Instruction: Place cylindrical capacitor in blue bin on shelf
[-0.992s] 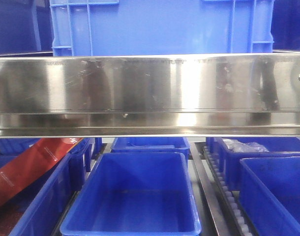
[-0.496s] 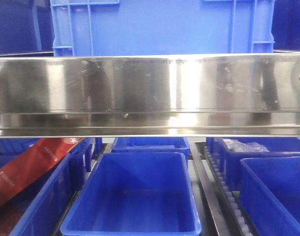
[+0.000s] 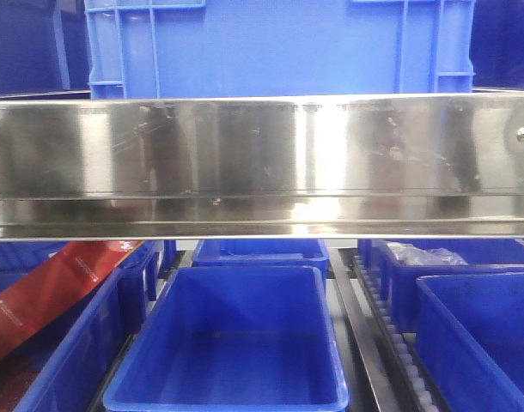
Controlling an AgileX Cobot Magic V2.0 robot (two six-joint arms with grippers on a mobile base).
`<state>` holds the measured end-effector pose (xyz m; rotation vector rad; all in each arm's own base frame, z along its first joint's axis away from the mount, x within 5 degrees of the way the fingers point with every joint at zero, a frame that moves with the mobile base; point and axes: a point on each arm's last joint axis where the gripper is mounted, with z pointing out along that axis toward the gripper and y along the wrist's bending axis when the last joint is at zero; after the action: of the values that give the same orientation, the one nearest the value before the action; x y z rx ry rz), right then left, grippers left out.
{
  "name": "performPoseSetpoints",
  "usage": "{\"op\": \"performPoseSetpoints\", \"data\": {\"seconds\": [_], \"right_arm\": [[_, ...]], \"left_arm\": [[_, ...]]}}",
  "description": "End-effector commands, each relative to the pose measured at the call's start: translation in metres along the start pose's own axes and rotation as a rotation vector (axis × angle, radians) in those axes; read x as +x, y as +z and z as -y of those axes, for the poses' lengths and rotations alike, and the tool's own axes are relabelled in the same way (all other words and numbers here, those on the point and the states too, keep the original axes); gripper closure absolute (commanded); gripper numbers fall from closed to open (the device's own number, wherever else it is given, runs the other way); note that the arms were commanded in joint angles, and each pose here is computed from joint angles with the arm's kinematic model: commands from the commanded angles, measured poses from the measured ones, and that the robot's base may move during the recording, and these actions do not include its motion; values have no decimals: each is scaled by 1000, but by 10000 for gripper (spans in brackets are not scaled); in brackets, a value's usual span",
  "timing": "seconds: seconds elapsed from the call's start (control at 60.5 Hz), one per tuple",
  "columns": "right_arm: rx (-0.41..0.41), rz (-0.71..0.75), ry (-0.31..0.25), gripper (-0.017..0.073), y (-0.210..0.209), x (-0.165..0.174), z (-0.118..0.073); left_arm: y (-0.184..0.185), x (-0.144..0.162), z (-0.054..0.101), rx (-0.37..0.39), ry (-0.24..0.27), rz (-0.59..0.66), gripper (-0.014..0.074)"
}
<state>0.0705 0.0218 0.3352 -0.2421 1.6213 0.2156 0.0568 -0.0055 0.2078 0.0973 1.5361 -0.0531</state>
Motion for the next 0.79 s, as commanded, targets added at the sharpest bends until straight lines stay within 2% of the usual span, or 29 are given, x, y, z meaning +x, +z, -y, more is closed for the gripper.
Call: {"op": "performPoseSetpoints", "data": {"seconds": [0.0,0.116,0.264,0.595,0.777], "right_arm": [[83,33,27,722,0,12,6],[180,61,30,722,-4,36,12],[239,51,33,722,-10,70,14],[250,8,40,722,-10,136,13],[251,17,39,722,-10,135,13]], "left_arm": [[-1,-3,0,-5,-5,26,705],[-1,-3,0,-5,-5,26,705],[-1,-3,0,-5,-5,26,705],[-1,-3,0,-5,-5,26,705],[-1,-3,0,-5,-5,26,705]]}}
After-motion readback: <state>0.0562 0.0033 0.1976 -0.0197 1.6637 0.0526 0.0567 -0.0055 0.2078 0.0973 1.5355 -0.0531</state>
